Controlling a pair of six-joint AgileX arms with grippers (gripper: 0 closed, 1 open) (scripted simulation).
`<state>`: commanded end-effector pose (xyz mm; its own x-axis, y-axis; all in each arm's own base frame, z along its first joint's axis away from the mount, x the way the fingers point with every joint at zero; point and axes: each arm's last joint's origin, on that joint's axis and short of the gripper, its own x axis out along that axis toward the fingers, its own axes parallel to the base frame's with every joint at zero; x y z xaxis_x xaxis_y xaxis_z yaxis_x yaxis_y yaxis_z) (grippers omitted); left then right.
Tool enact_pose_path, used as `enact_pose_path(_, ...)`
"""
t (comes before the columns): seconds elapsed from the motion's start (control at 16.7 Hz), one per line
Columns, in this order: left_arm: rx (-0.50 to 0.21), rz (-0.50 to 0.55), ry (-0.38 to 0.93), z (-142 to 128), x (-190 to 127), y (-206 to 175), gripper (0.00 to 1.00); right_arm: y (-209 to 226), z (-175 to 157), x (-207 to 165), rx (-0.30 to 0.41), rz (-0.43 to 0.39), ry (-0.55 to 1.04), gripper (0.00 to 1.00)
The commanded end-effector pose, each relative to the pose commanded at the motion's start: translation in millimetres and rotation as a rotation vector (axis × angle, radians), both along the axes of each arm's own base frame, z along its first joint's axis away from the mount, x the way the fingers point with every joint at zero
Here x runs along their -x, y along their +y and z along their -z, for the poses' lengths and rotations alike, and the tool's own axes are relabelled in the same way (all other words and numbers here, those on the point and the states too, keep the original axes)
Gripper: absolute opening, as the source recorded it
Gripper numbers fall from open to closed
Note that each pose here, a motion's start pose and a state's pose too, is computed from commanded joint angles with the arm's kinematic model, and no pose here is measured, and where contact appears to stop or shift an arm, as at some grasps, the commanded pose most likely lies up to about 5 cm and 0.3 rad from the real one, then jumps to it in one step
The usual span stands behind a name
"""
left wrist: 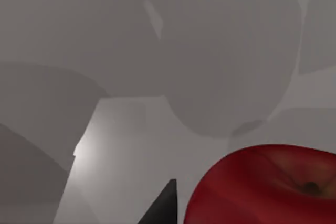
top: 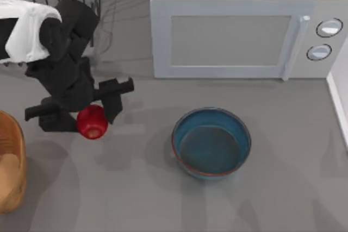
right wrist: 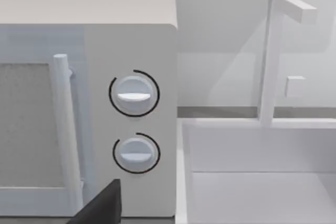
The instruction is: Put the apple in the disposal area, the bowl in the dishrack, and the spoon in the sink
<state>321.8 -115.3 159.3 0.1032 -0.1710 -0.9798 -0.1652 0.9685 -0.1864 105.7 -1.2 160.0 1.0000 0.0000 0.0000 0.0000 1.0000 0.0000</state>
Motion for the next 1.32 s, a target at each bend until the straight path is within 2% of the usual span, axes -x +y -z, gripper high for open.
enact_pose_path(0.3,-0.001,0.004,-0.001,-54.0,4.9,1.6,0.0,0.0,0.0,0.0,0.0,0.0,0.0,1.0)
enact_pose_path(0.66,-0.004,0.005,-0.002,-56.8,5.4,2.2,0.0,0.0,0.0,0.0,0.0,0.0,0.0,1.0)
enact_pose_path(0.78,-0.04,0.012,0.005,-57.5,10.0,0.8,0.0,0.0,0.0,0.0,0.0,0.0,0.0,1.0)
enact_pose_path(0.96,-0.179,0.035,0.015,-60.3,26.4,-0.5,0.0,0.0,0.0,0.0,0.0,0.0,0.0,1.0)
enact_pose_path(1.32,-0.651,0.149,0.004,-67.0,75.2,6.2,0.0,0.0,0.0,0.0,0.0,0.0,0.0,1.0)
